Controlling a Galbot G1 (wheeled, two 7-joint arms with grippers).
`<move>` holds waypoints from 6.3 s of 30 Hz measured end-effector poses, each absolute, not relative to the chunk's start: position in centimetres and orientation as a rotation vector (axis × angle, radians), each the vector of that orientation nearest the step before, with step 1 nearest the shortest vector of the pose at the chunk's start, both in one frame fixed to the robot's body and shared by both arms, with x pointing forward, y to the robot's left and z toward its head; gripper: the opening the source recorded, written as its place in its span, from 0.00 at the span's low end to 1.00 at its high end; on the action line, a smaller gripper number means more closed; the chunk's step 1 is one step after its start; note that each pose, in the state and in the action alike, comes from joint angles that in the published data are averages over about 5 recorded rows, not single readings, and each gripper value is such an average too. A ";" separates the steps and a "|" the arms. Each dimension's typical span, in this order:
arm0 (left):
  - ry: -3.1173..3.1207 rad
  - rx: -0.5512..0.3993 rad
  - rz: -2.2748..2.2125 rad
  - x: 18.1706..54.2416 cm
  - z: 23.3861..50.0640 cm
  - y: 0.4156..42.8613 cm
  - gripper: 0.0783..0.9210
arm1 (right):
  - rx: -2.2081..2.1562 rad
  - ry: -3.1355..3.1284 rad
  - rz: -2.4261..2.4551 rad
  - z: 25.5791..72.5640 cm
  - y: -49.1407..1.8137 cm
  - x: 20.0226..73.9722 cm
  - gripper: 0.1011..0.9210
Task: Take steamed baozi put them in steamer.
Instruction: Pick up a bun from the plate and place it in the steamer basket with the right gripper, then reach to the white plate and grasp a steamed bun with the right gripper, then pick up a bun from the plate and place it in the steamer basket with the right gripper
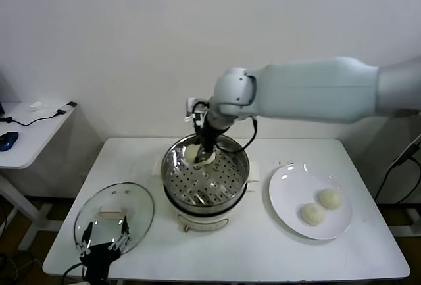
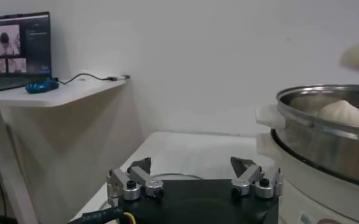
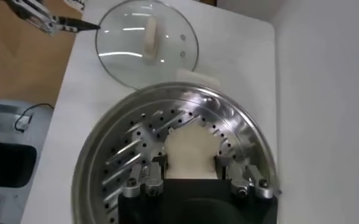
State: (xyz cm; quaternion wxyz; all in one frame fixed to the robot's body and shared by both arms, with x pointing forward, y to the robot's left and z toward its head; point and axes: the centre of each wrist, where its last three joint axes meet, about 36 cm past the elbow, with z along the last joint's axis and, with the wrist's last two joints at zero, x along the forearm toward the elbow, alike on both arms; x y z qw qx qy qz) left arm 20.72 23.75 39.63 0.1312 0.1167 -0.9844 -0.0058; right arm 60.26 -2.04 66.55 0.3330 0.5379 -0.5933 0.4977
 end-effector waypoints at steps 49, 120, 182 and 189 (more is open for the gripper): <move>-2.897 0.374 -0.073 21.2 38.8 24.6 0.88 | 1.381 -1.507 1.355 71.2 -21.1 63.2 0.88; -2.868 0.390 -0.112 20.8 37.1 23.9 0.88 | 1.222 -1.355 1.133 46.6 -39.3 57.1 0.61; -2.875 0.412 -0.134 20.3 37.5 23.9 0.88 | 2.227 -0.152 2.390 60.6 -0.7 55.7 0.61; -2.874 0.414 -0.127 20.3 37.5 24.0 0.88 | 2.240 -0.151 2.374 59.3 -0.5 56.2 0.66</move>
